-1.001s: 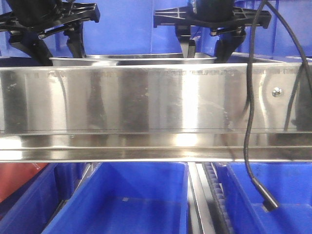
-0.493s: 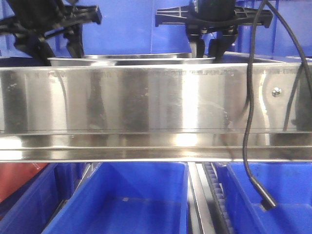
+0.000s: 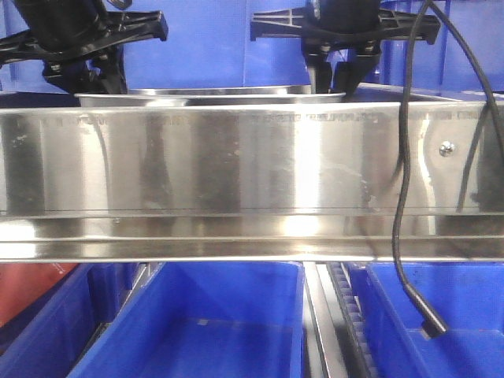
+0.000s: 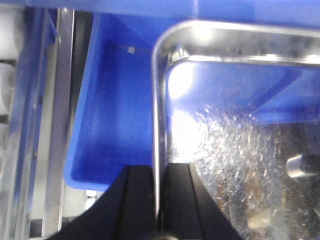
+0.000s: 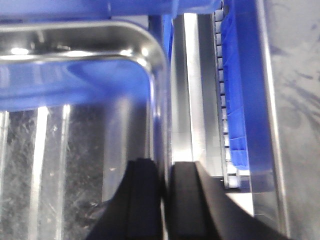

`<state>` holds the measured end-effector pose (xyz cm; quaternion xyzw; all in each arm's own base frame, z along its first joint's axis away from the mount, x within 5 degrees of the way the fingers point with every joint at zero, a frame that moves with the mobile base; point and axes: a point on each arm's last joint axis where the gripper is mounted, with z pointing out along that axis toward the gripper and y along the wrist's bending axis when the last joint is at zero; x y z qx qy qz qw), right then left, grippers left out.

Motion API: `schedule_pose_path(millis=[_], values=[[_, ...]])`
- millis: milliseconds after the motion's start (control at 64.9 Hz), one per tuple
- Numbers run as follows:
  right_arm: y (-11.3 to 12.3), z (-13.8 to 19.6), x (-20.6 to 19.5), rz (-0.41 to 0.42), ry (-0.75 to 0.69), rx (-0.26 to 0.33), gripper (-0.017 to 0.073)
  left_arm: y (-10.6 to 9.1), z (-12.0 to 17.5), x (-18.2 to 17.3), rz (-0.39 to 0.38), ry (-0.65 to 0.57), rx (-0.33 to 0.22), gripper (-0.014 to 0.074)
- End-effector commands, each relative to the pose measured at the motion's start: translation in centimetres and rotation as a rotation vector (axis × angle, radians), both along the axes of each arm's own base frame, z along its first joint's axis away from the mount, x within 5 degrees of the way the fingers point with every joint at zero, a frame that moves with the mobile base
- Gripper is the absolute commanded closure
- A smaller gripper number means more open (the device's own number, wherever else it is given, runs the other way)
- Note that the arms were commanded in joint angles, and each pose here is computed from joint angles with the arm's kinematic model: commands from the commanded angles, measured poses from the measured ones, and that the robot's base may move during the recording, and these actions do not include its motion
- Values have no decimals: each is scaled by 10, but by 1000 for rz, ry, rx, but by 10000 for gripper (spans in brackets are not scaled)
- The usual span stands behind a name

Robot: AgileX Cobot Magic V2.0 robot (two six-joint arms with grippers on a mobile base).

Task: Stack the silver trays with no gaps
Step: 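Close both grippers on the silver tray's rim, then lift the silver tray up off the shelf with both grippers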

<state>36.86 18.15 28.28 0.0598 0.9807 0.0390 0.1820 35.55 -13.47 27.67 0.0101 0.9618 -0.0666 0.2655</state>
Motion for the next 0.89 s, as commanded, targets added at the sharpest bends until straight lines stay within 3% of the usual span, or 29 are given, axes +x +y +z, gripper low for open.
schedule_pose_path(millis=[0,185,308,478,601,878], values=[[-1,2,-1,8,1,-5,631,-1,3,-2,-1,3,0,599],[-4,25,-4,14,-60,-23,627,-2,14,-8,0,10,-18,611],[-7,50,-12,18,-107,-38,627,-9,42,-17,-8,-48,-38,610],[-9,83,-32,35,-179,-9,627,-16,86,-38,0,-167,-37,610],[-13,108,-49,56,-265,-34,627,-21,112,-53,8,-228,-40,610],[-27,159,-89,75,-409,45,627,-21,162,-83,-19,-356,-115,610]])
